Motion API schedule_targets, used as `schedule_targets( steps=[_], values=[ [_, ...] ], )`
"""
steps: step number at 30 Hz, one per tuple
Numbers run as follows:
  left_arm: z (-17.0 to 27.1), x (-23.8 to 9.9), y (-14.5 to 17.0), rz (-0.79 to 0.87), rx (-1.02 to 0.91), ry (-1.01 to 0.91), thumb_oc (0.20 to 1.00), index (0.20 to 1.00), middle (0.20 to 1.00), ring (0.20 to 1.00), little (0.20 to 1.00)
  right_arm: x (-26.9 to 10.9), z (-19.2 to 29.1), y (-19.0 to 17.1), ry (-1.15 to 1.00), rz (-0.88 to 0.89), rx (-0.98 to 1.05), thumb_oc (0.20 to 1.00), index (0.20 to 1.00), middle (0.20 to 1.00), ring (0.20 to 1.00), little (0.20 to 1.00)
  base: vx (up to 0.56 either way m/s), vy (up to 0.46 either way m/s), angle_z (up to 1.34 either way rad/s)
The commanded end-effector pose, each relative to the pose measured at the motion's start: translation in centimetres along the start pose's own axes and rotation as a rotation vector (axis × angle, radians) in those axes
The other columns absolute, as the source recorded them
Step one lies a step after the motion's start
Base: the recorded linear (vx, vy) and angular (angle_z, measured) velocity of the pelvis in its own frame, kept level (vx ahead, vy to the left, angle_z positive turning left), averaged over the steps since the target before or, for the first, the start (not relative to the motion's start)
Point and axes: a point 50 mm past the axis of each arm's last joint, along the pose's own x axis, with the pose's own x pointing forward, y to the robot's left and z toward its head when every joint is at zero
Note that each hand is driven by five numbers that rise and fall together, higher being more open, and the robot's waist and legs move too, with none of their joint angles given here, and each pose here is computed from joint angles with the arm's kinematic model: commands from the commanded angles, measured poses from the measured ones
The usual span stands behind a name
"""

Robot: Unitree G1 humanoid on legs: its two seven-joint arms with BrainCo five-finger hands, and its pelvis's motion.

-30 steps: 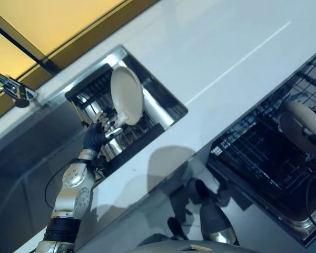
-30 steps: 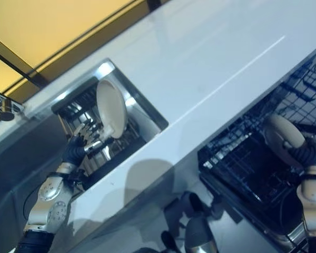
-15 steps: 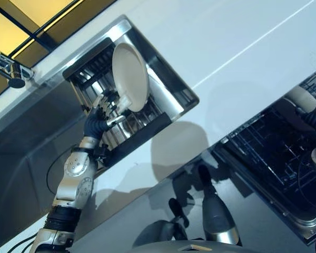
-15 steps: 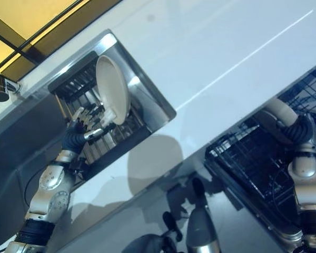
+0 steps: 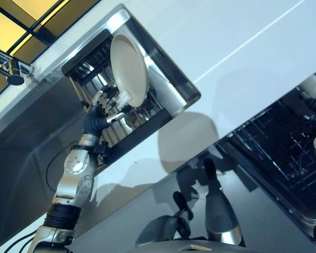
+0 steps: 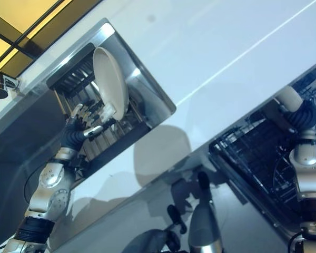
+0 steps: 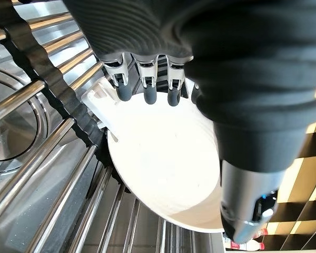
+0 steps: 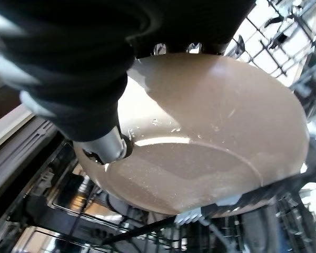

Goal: Pick up plates and place into dishwasher.

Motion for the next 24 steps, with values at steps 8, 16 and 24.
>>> schedule_targets(
  steps=[8,16,24],
  values=[
    [0.9,0.0,0.1,-0.001,-0.030,-0.064,1.000,1.000,1.000,1.000,1.000,-7.0,-9.7,4.6,0.410,0.233,-0.105,1.000,1.000,1.000,1.000,1.000,-0.02,-0.005,0.05],
    [0.2,-0.7,0.4,0.007,-0.039,-0.039,1.000,1.000,1.000,1.000,1.000,-8.6,-10.9,4.5,0.460,0.234,-0.086,1.000,1.000,1.000,1.000,1.000,0.01,0.006,0.02],
    [-0.6,-1.7,1.0,0.016,-0.044,0.001,1.000,1.000,1.000,1.000,1.000,-10.9,-12.3,4.8,0.524,0.251,-0.058,1.000,1.000,1.000,1.000,1.000,0.03,-0.003,0.06]
  ],
)
